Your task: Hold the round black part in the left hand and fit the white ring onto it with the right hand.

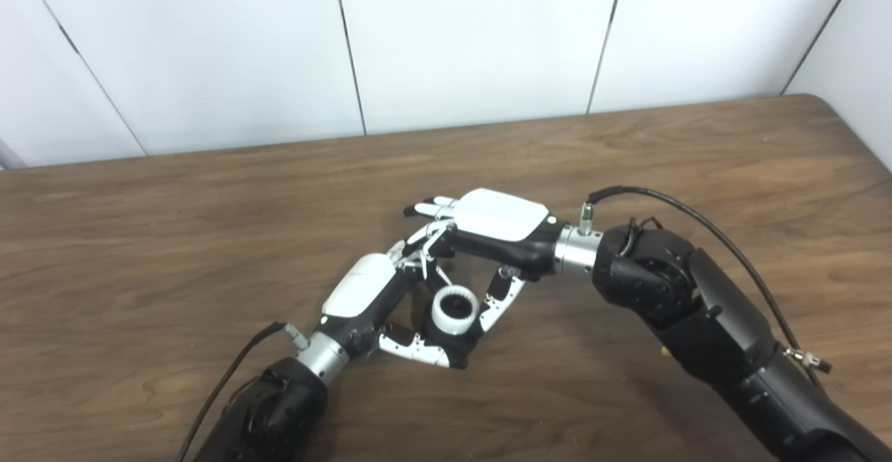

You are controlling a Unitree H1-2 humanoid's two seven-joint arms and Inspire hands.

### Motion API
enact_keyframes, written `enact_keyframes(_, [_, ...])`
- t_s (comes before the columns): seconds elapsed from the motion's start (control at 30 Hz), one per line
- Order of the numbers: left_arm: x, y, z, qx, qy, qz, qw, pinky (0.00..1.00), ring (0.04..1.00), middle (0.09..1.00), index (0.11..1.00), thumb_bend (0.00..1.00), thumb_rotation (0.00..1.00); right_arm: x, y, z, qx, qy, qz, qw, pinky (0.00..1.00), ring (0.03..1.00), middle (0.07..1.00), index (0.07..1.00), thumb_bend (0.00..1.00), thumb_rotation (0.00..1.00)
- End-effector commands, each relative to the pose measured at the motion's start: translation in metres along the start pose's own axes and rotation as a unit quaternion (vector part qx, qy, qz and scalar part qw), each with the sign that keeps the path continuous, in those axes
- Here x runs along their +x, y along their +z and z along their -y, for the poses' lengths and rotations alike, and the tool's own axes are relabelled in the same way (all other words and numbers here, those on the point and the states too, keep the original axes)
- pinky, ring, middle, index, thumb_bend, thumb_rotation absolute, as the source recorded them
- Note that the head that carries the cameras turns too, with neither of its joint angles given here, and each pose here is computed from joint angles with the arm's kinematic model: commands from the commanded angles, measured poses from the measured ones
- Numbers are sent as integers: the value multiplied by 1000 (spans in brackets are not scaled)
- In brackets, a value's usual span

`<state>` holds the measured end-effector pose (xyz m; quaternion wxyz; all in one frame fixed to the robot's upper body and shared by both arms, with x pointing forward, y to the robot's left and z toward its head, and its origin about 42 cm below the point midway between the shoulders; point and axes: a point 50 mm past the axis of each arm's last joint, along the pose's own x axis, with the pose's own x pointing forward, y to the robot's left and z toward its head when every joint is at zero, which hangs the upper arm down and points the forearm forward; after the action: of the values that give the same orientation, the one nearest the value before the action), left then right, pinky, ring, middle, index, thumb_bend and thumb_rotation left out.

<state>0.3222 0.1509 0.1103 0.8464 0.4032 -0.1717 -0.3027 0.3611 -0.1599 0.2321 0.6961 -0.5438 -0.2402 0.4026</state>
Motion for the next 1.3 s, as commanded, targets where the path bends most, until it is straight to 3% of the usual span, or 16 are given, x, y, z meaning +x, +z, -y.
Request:
enact_keyframes(0.0, [-2, 6, 22, -8, -36, 1, 999, 1000, 1000, 869, 482, 525, 60, 2, 6, -2, -5, 1, 15, 1000, 1000, 984, 813, 483, 526, 137])
enact_keyframes(1.17, [6, 20, 27, 30, -52, -22, 998, 1000, 1000, 875, 483, 525, 57, -9, 3, -28, 8, 29, 14, 999, 1000, 989, 828, 490, 525, 149])
enact_keyframes(1.2, [6, 19, 27, 28, -52, -21, 998, 1000, 1000, 872, 483, 525, 55, -10, 3, -28, 9, 28, 16, 999, 1000, 989, 830, 542, 758, 196])
enact_keyframes(1.23, [7, 19, 27, 26, -52, -20, 998, 1000, 1000, 865, 483, 524, 53, -12, 4, -28, 10, 28, 18, 999, 1000, 988, 834, 587, 902, 240])
enact_keyframes(1.27, [7, 19, 27, 25, -53, -21, 998, 1000, 1000, 864, 483, 524, 52, -13, 4, -28, 9, 27, 20, 999, 1000, 987, 837, 611, 951, 263])
